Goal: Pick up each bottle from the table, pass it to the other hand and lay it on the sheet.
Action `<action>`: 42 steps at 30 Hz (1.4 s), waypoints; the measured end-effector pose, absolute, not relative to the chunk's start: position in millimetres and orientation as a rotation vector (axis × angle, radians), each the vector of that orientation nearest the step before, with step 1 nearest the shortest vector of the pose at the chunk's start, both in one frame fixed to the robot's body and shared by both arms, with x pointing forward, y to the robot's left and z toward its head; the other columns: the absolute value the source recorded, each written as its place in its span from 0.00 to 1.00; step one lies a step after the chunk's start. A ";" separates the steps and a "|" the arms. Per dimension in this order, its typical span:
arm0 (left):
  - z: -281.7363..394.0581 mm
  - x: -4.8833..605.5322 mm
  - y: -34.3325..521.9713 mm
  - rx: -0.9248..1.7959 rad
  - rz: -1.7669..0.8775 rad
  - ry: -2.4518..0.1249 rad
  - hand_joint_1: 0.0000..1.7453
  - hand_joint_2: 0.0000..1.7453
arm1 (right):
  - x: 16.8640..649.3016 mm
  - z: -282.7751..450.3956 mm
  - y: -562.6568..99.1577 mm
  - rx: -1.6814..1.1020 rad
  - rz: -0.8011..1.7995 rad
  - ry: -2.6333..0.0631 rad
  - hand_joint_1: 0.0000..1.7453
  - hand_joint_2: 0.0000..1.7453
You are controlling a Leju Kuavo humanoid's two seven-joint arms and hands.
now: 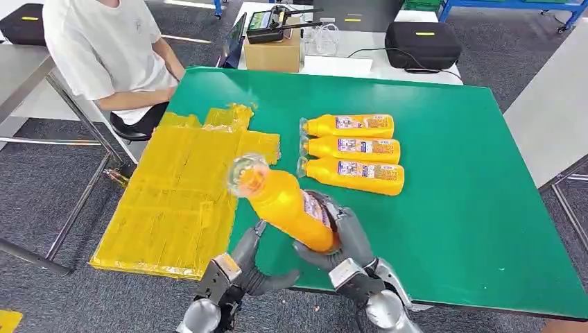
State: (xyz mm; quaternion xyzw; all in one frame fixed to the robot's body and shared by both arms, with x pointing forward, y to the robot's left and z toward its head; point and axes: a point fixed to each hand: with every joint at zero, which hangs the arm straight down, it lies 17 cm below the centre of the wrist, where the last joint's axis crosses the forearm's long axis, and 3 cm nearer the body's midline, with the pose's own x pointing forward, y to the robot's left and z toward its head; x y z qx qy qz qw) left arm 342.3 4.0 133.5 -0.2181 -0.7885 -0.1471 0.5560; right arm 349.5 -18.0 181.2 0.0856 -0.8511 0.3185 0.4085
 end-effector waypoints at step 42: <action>183.9 353.6 26.3 -0.900 0.035 -1.782 0.35 1.00 | 327.1 154.6 43.3 0.222 0.947 -2.158 0.88 1.00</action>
